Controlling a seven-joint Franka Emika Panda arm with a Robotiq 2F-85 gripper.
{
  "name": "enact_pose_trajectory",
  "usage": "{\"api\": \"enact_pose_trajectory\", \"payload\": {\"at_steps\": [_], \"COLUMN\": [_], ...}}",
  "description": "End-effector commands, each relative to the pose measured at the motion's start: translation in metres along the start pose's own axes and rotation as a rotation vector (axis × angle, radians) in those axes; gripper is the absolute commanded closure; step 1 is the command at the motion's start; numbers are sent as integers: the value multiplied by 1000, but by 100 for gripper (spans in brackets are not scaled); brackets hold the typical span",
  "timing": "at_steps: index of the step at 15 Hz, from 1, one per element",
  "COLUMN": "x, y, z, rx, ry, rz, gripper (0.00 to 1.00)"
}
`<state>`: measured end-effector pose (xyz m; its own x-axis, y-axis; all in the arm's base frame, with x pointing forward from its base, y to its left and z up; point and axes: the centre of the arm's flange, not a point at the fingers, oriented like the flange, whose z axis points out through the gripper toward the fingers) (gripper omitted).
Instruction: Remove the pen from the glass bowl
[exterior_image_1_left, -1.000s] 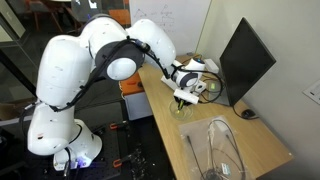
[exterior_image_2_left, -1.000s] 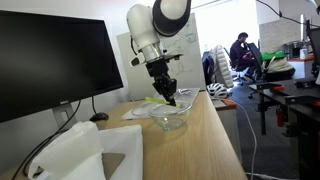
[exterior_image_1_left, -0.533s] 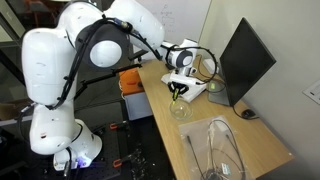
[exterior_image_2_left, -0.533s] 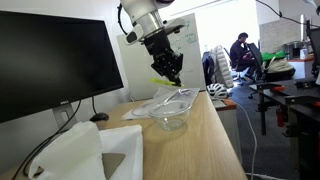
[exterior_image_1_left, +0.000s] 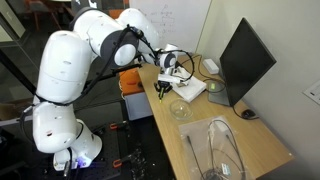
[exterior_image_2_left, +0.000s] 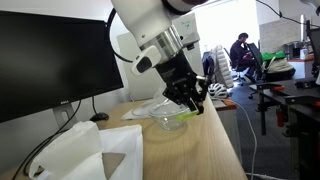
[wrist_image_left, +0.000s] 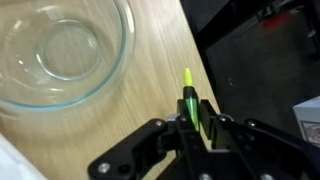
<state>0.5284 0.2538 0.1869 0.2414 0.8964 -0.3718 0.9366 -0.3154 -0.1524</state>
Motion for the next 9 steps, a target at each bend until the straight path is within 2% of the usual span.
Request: {"api": "enact_pose_trajectory", "payload": {"at_steps": [1,4,5,6,8,9], "x": [21,32,34,35,29,25], "y": [5,4,5,6,8,12], "z": [28,47,51,52,39,30], "rx": [-28,-62,-77,-86,-94,-74], "ry": [-18,-11,-8,-6,27,47], "rz": [-45,-87,-91,-100,-91,-88], "gripper": [95,95,57,56,42,35]}}
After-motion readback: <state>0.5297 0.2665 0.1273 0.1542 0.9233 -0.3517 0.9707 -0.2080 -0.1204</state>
